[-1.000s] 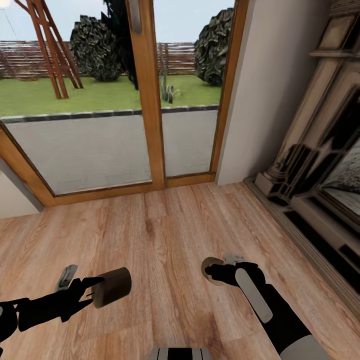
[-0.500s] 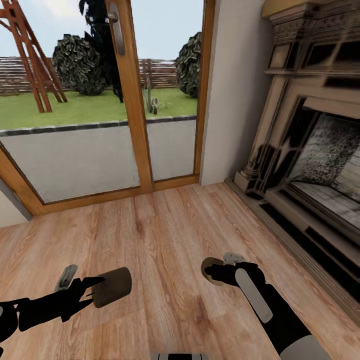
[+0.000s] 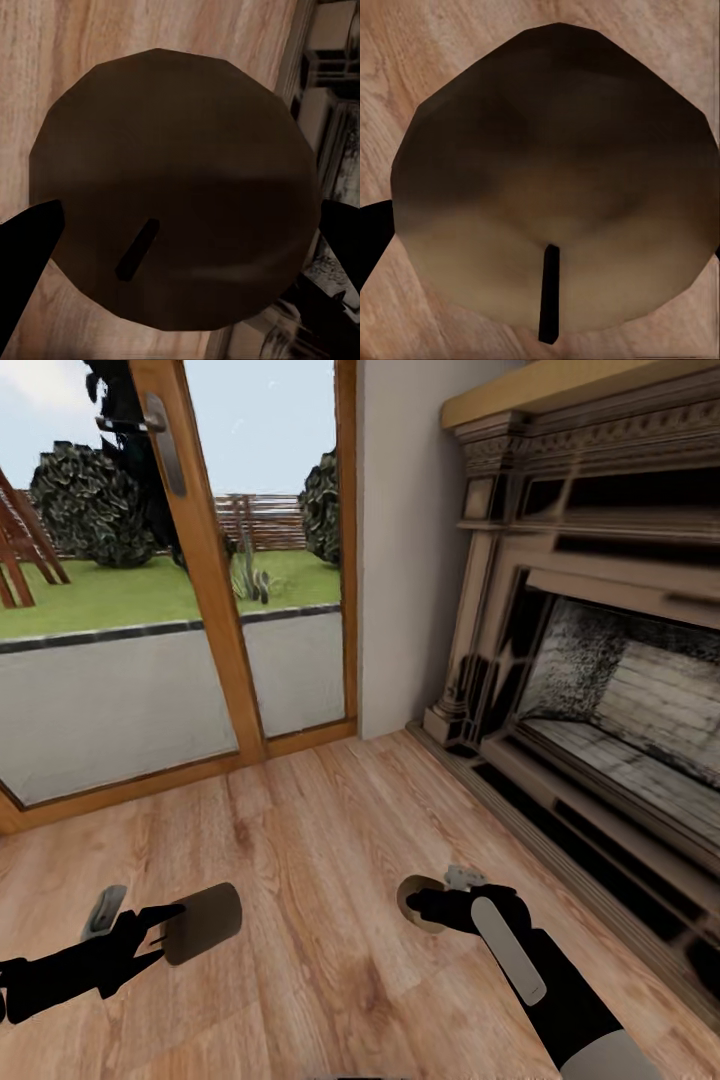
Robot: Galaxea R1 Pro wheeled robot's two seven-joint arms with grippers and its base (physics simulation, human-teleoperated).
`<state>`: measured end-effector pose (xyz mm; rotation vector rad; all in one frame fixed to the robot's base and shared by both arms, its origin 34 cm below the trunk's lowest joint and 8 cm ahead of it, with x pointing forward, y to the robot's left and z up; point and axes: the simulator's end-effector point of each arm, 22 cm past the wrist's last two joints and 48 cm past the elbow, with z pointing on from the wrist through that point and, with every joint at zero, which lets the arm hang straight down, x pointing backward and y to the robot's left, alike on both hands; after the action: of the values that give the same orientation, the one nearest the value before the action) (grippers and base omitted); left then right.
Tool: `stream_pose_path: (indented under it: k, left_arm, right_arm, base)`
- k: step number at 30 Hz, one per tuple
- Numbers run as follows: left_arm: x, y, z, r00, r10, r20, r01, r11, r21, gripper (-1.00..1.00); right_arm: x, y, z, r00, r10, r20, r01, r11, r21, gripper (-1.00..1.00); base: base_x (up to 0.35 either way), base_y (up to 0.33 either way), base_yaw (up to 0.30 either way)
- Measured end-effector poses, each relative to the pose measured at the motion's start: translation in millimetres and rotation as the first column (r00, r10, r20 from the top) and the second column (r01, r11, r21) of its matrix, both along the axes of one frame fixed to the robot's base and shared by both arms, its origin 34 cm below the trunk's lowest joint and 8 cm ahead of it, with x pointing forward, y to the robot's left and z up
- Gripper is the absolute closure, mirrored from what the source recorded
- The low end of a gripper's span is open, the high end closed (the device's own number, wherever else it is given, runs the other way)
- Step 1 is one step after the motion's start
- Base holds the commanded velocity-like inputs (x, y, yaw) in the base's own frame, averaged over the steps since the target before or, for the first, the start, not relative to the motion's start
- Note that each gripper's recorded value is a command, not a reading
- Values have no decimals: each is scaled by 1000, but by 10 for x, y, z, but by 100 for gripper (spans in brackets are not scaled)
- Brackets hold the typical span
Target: Place each of the two pumpkins and all three candles from the living room inside a cabinet in the living room (use any cabinet), then make sure every cabinet is closed, and position the cauldron so it is next to a table in the living room.
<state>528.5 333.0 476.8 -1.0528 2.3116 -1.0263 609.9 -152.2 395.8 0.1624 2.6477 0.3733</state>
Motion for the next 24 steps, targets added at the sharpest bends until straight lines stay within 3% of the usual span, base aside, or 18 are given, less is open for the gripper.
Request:
stream_pose_path:
  k: [24]
  left_arm:
    - [19,0,76,1000,1,-4,-1,1000,1,100]
  right_arm:
    - [12,-10,64,1000,-2,-6,2,1000,-2,100]
  base:
    - [0,0,-289]
